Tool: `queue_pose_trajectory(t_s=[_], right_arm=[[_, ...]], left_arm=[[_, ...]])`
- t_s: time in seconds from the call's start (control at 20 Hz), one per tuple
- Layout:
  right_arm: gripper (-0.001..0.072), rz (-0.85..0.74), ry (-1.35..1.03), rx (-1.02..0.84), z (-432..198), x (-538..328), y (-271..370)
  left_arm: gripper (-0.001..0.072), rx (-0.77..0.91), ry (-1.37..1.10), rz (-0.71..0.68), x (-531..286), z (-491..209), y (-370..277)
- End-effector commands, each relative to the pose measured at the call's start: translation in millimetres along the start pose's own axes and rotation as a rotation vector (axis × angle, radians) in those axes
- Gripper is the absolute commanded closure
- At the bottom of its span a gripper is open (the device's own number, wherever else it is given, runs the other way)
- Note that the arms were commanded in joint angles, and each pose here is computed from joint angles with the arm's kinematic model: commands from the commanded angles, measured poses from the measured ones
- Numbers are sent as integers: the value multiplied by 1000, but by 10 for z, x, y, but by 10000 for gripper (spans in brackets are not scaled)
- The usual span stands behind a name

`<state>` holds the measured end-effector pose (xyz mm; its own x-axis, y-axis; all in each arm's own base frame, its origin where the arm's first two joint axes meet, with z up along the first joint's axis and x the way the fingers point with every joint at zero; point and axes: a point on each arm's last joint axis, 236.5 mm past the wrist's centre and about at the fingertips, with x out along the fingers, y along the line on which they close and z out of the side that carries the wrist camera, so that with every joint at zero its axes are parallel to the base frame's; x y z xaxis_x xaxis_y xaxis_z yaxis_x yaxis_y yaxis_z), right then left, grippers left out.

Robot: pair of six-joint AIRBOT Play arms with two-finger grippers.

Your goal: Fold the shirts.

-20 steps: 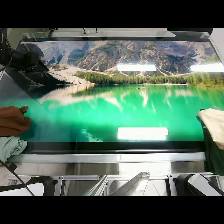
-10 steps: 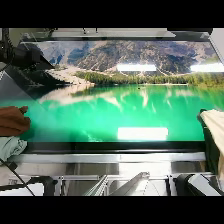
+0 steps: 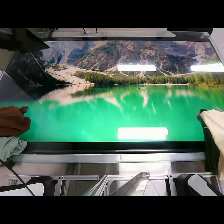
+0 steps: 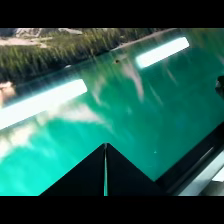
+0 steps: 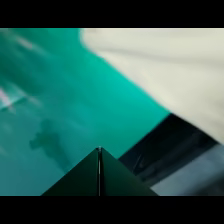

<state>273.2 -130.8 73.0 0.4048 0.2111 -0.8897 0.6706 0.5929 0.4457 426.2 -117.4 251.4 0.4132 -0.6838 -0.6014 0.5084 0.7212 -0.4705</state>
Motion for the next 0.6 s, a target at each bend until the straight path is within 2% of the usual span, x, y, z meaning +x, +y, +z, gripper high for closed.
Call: queue_pose_trajectory(t_s=[0.0,0.1,0.2,0.4,0.55], right_arm=[[691,211,47,-373,-590,71,1118],[690,233,90,-564,-1151,224,1420],[690,189,107,-715,-1534,424,1441],[690,115,192,-812,-1860,652,1318],[690,117,229,-807,-1925,683,1309]], left_arm=[[691,-31,94,-41,-45,-350,-309],[691,-95,190,-71,101,-871,-520],[691,-172,220,-94,306,-1345,-698],[691,-306,284,-101,570,-2175,-815],[690,-335,257,-87,578,-2358,-806]])
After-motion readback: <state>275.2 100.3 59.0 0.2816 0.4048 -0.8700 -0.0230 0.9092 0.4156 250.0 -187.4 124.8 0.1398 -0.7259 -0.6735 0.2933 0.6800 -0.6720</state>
